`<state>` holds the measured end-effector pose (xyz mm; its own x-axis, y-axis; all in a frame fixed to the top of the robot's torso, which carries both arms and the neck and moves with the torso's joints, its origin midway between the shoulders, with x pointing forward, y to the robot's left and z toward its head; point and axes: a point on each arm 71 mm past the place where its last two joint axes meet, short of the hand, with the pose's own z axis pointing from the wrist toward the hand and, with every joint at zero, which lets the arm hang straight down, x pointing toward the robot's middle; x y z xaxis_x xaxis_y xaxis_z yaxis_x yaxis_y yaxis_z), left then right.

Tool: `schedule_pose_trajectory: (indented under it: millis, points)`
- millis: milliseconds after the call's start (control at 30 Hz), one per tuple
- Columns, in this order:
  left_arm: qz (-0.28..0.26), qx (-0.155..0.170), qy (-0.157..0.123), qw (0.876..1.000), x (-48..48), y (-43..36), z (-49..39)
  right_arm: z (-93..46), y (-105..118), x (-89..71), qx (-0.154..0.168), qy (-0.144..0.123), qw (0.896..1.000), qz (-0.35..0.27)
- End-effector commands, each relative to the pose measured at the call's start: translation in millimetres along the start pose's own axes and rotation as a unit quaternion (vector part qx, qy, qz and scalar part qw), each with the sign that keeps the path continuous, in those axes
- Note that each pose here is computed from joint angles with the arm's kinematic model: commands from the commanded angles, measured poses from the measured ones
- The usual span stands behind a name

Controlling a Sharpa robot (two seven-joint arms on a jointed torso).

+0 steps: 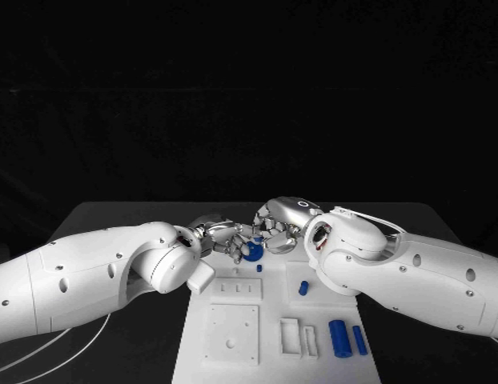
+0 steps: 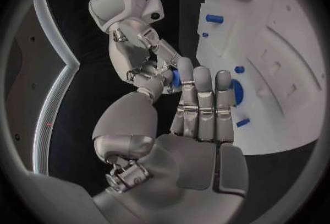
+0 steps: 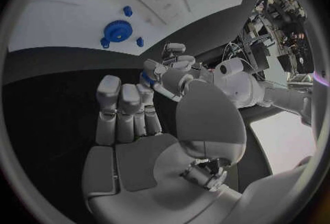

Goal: Assemble the parts on the task board

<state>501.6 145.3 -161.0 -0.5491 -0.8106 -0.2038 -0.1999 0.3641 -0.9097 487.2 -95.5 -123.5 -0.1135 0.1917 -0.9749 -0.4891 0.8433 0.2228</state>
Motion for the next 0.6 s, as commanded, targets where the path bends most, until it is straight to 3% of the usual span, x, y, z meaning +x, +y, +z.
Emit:
schedule_pose_trajectory:
  millis: [33, 600]
  points:
    - [0.006, 0.011, 0.006, 1.0, 2.0, -4.4, 0.2, -0.7, 5.2, 3.6, -0.014, 0.013, 1.0, -0.004]
    - [0.018, 0.004, 0.0, 1.0, -2.1, -2.2, -0.9, -1.7, 3.1, 3.5, -0.012, 0.013, 1.0, -0.005]
